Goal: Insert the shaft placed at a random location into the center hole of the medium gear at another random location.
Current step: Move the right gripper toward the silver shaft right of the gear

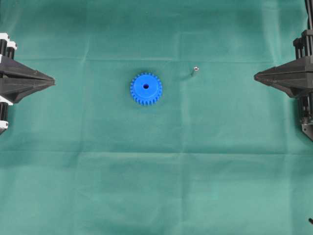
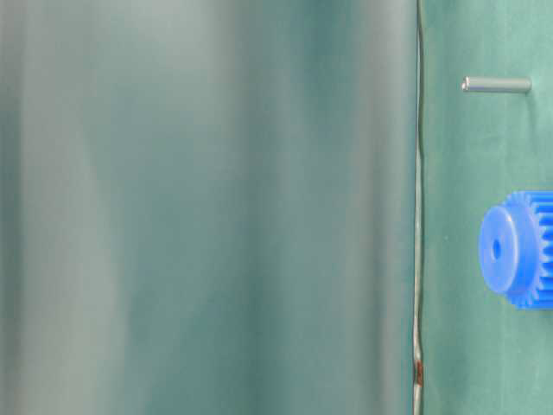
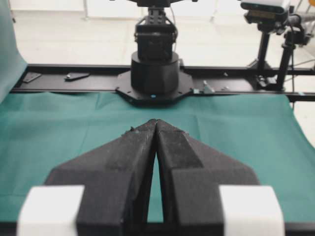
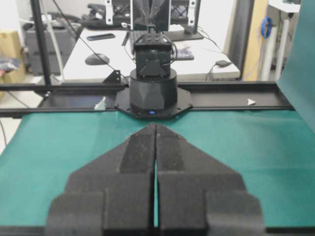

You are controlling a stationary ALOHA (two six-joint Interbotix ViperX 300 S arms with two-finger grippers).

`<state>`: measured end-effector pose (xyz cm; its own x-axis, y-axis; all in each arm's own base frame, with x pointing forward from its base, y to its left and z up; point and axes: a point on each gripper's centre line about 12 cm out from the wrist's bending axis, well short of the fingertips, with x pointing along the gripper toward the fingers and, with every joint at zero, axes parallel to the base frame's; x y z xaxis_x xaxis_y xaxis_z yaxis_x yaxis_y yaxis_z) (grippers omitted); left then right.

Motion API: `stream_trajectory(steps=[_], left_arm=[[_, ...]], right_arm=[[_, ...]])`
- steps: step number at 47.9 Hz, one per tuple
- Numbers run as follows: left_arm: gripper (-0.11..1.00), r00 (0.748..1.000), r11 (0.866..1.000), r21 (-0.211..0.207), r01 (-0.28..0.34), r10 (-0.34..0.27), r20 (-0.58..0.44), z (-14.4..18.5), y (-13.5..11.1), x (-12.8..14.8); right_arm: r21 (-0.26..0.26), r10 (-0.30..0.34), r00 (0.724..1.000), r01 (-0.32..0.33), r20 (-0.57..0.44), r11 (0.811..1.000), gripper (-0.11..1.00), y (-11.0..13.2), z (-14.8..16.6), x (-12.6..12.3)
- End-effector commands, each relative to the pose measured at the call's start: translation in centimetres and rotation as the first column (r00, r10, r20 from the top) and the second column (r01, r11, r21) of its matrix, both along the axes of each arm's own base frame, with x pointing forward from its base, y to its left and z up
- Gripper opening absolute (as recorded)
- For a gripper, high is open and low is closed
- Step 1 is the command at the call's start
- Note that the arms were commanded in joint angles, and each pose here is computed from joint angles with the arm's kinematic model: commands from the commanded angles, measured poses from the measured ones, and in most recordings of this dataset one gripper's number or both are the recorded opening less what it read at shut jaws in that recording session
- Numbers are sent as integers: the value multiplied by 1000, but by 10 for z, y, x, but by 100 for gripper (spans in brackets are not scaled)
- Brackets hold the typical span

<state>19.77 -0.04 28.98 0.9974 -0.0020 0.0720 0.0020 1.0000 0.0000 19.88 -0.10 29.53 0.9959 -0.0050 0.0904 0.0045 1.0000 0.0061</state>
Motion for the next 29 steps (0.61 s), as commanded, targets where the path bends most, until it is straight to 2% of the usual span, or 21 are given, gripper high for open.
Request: stream_trajectory(steps=[1, 10, 23, 26, 29], left_arm=[[0, 1000, 1000, 12, 5, -5, -5, 8, -1, 4], [0, 1000, 1000, 4, 6, -6, -15, 8, -1, 2], [0, 1000, 1000, 3, 5, -5, -12, 9, -1, 1], [0, 1000, 1000, 4, 6, -6, -12, 9, -1, 1], [0, 1000, 1000, 3, 6, -6, -12, 9, -1, 1]], right_arm=[[-20, -11, 1000, 11, 1, 1000, 1, -2, 4, 2], [-13, -49, 997, 49, -51, 999, 1, -10, -4, 5], [-11, -102, 983, 101, -150, 995, 1, -23, -32, 22], [-13, -109, 980, 108, -168, 994, 7, -25, -39, 28], [-11, -113, 975, 113, -191, 994, 20, -27, -48, 34]])
